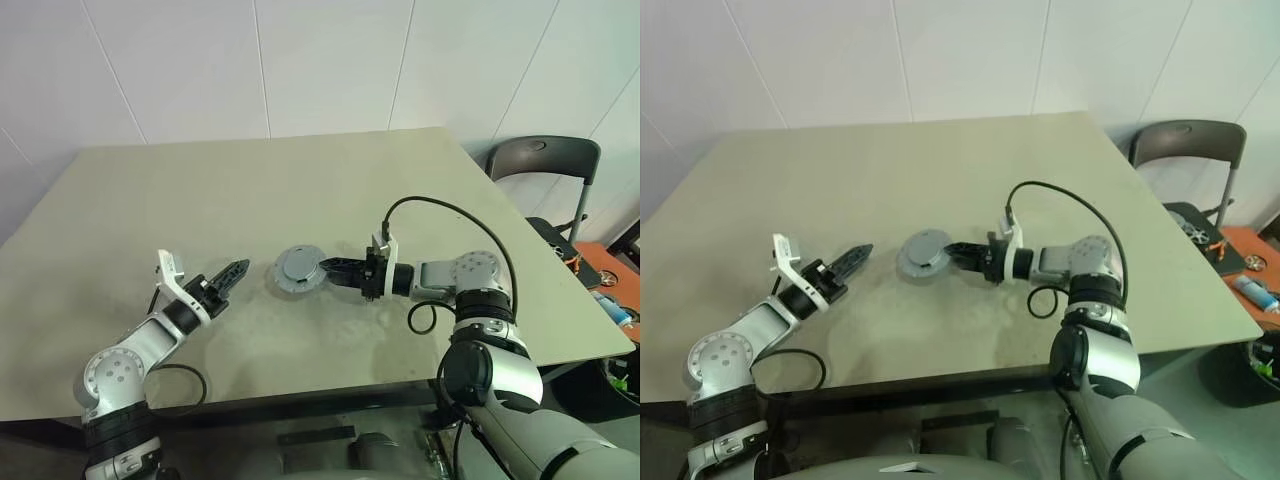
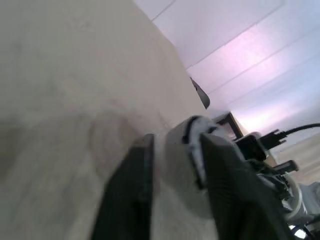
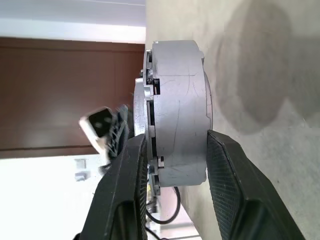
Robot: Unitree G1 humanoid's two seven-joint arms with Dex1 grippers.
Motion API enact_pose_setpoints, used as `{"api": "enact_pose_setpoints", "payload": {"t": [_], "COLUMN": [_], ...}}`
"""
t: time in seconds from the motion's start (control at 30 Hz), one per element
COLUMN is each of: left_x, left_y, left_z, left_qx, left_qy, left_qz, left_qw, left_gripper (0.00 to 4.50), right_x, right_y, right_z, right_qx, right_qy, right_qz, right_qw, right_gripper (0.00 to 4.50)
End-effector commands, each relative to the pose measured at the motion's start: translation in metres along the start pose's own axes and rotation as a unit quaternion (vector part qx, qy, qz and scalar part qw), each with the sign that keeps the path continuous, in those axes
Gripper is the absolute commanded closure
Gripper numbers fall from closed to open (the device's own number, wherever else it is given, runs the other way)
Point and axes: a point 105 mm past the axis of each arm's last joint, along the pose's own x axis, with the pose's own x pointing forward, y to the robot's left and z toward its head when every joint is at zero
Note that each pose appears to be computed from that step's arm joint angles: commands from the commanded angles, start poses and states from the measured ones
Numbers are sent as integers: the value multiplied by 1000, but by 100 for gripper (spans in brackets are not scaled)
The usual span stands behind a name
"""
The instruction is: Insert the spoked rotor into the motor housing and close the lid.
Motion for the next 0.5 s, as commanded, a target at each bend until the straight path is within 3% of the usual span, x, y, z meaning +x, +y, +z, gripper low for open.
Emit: {"api": "enact_pose_setpoints", "payload": {"t": [0.03,0.23,0.5], "left_x": [-6,-11,-12], "left_y": [-5,-16,-45], "left_z": [-1,-21,-30], "left_qx": [-62,-142,-185], "left_qy": [-14,2,23], "left_qz": [-37,-88,-160], "left_qw": [997,986,969], "left_gripper": [193,1,0], "right_x": [-8,-17,-13], "right_y": [47,61,66], "right_z": [12,19,13], "right_qx": [-60,-84,-92], "right_qy": [-1,-1,15], "right_qz": [67,74,85], "right_qw": [996,994,992], "right_gripper": [319,319,319]}}
